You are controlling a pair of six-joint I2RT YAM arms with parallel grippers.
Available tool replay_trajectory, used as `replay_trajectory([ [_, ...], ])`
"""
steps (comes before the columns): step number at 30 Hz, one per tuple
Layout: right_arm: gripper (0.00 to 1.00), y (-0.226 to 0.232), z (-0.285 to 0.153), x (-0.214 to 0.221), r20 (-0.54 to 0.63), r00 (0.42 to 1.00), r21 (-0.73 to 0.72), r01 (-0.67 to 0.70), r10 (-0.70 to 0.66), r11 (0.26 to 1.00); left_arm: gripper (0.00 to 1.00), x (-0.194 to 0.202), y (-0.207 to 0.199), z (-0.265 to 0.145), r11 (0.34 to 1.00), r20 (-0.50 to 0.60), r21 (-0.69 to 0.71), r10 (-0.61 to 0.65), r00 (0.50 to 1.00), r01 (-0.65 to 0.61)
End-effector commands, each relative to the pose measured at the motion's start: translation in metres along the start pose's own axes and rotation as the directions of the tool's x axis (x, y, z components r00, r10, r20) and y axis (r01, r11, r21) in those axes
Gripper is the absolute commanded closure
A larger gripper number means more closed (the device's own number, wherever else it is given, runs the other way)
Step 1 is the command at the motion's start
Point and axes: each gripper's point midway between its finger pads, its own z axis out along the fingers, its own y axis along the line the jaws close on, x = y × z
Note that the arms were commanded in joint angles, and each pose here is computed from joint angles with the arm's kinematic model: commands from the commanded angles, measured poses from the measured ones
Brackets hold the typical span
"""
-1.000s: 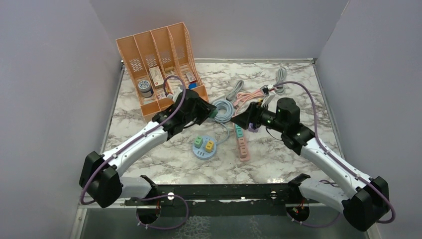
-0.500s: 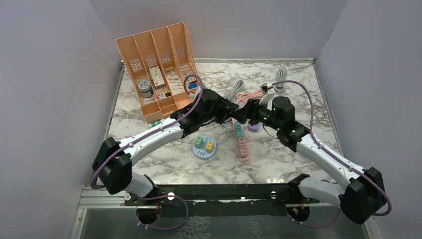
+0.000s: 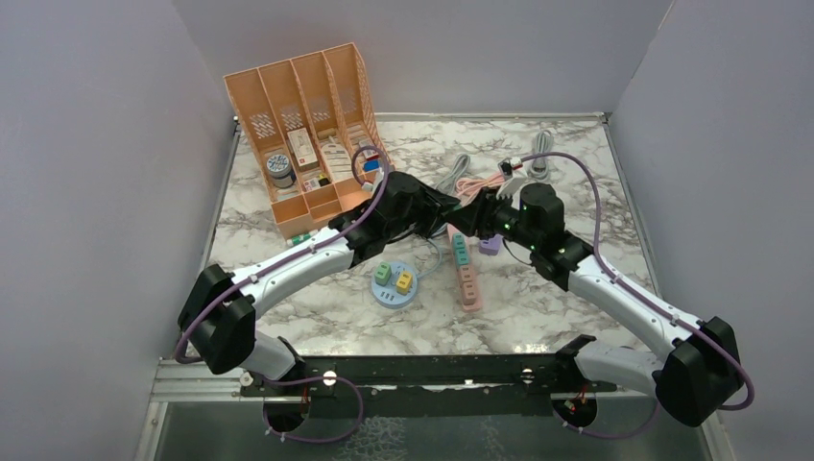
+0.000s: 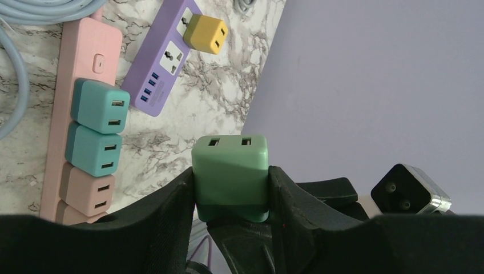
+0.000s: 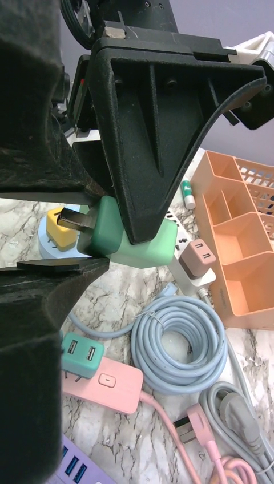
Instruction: Insert the plug
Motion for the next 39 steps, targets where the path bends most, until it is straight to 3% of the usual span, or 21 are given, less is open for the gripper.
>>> replay_trajectory([
  [1, 0.86, 0.018, -0.005, -0.038, 0.123, 0.992, -0.051, 0.045, -0.039, 0.998, 0.45, 0.014, -0.01, -0.017, 0.999, -0.054, 0.042, 0.026, 0.998, -0.024],
  [5, 0.88, 0.03, -0.014, -0.042, 0.112, 0.99, -0.09, 0.096, -0.086, 0.991, 0.15, 0.003, -0.024, -0.025, 0.98, 0.005, 0.102, 0.169, 0.986, -0.168],
  [8, 0.89, 0.044, -0.026, -0.048, 0.086, 0.988, -0.15, 0.141, -0.129, 0.979, 0.01, 0.0, -0.05, -0.04, 0.935, 0.041, 0.199, 0.292, 0.956, -0.294],
  [13, 0.89, 0.072, -0.045, -0.06, 0.067, 0.982, -0.25, 0.186, -0.175, 0.95, 0.01, 0.011, -0.096, -0.071, 0.767, 0.087, 0.387, 0.522, 0.849, -0.511],
  [17, 0.9, 0.102, -0.06, -0.068, 0.064, 0.981, -0.364, 0.193, -0.182, 0.911, 0.01, 0.011, -0.109, -0.099, 0.626, 0.105, 0.49, 0.649, 0.754, -0.607],
  [23, 0.92, 0.135, -0.079, -0.072, 0.067, 0.985, -0.516, 0.172, -0.161, 0.839, 0.08, 0.0, -0.126, -0.152, 0.507, 0.081, 0.637, 0.705, 0.704, -0.581],
  [29, 0.92, 0.154, -0.084, -0.077, 0.044, 0.991, -0.602, 0.125, -0.124, 0.789, 0.23, 0.011, -0.117, -0.166, 0.499, 0.016, 0.652, 0.744, 0.668, -0.572],
  [39, 0.92, 0.162, -0.083, -0.073, -0.004, 0.995, -0.66, 0.075, -0.103, 0.748, 0.6, 0.021, -0.114, -0.185, 0.457, -0.015, 0.674, 0.793, 0.609, -0.58],
])
